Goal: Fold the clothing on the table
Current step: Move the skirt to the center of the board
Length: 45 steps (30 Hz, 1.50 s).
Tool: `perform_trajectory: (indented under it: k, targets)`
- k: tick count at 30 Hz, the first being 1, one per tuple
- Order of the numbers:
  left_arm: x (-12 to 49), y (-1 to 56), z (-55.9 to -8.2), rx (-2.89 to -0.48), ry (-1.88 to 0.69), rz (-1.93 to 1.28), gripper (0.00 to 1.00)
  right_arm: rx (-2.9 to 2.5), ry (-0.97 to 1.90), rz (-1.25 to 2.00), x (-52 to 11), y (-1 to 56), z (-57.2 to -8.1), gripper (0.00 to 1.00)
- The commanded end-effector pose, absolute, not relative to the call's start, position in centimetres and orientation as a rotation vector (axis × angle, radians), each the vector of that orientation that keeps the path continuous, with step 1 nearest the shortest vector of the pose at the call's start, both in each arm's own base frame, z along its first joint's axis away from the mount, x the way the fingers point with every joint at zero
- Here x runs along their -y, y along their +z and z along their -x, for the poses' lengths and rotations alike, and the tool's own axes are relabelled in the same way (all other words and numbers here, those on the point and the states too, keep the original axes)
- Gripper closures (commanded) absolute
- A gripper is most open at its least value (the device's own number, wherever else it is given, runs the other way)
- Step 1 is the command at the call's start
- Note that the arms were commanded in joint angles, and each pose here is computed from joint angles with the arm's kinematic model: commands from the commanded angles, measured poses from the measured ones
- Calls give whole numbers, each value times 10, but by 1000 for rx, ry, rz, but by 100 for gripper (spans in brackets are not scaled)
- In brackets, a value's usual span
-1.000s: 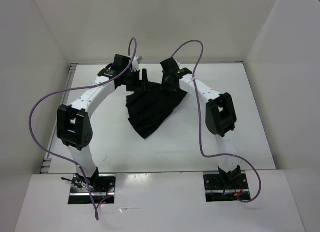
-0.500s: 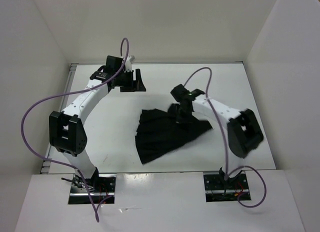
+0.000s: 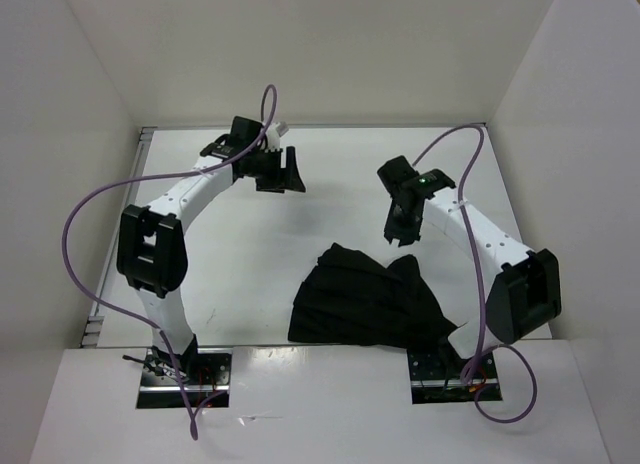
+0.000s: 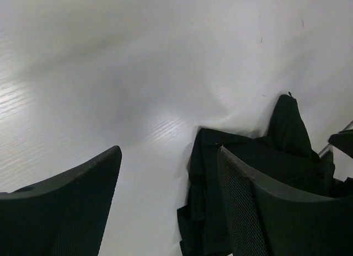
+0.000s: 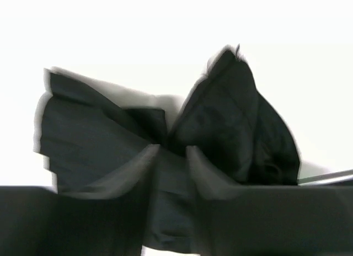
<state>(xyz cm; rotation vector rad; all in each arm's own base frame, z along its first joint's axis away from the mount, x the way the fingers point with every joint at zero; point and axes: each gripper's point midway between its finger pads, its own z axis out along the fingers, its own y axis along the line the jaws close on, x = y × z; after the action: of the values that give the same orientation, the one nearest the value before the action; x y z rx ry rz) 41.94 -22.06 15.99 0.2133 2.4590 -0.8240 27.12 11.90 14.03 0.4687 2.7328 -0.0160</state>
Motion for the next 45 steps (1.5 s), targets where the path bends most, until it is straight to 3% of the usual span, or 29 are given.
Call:
perform_trajectory:
  k: [1, 2, 4, 8, 11, 20, 24, 29, 32, 33, 37, 40, 45]
  targets:
    - [247, 176, -417, -2415, -922, -297, 23, -2899, -7, -491, -123, 105, -236, 75]
    - [247, 180, -417, -2405, -922, -300, 24, -2947, 44, -478, -131, 98, -226, 90]
    - [245, 181, -413, -2402, -918, -310, 26, -3024, 9, -441, -126, 81, -202, 96]
    - [242, 191, -410, -2384, -902, -319, 26, -3186, -113, -398, -112, 52, -166, 97]
    - [241, 190, -411, -2385, -891, -315, 26, -3206, -111, -364, -118, 35, -176, 96]
    - [235, 192, -407, -2391, -859, -286, 26, -3013, 112, -277, -203, -20, -343, 96]
    - [222, 191, -408, -2400, -824, -247, 26, -2799, 323, -209, -251, 39, -420, 96]
    - [216, 190, -408, -2402, -822, -221, 26, -2546, 594, 4, -280, 130, -440, 96]
    - [217, 191, -409, -2395, -827, -213, 26, -2384, 649, -12, -261, 185, -444, 80]
    - [217, 191, -409, -2395, -827, -213, 26, -2370, 641, -42, -246, 192, -443, 61]
    - [225, 192, -421, -2366, -866, -198, 26, -2269, 559, -164, -191, 240, -448, 40]
    - [234, 187, -426, -2380, -885, -216, 26, -2285, 450, -310, -149, 237, -454, 40]
    - [245, 187, -426, -2376, -891, -253, 26, -2352, 265, -651, -86, 179, -468, 40]
